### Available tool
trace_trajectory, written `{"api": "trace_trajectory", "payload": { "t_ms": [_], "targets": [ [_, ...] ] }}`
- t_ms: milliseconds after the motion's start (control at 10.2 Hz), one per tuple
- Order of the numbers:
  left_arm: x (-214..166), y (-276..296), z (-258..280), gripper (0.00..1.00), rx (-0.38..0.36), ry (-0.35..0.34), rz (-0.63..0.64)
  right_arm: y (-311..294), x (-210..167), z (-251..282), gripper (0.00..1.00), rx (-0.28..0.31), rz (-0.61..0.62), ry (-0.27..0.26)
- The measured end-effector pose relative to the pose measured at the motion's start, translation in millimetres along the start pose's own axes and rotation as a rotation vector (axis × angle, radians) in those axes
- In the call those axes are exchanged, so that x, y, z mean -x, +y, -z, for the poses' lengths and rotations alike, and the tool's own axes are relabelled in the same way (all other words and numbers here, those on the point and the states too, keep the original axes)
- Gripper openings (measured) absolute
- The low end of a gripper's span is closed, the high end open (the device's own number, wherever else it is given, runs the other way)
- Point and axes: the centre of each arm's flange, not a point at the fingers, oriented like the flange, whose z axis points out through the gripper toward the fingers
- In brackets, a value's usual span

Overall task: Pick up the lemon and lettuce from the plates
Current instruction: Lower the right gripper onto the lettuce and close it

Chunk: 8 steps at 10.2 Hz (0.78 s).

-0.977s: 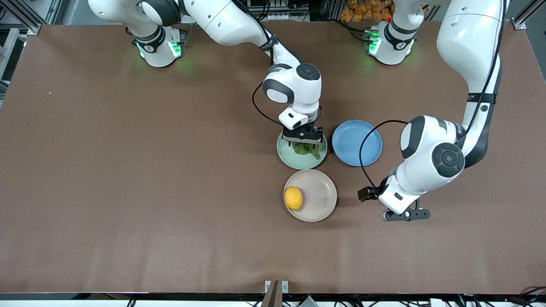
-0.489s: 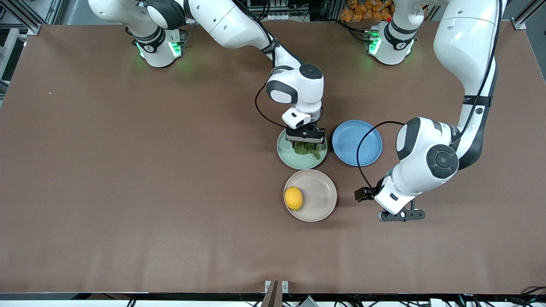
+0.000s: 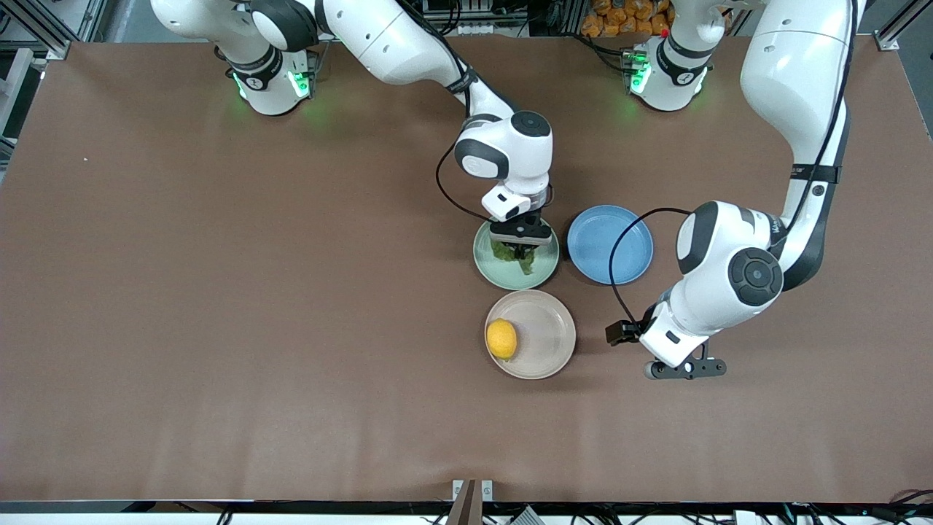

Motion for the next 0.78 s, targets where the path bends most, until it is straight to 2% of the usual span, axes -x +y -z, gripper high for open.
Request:
{"api": "trace_trajectory", "payload": {
  "t_ms": [586, 782],
  "targets": [
    [-5, 1, -6, 1.0, 0.014, 0.037, 0.002, -6, -24, 18, 0.01, -0.031, -0.019, 0.036],
    [-5, 3, -10, 1.0, 0.019, 0.047, -0.001, 0, -46, 34, 0.01, -0.005, -0.03, 0.042]
  ]
}}
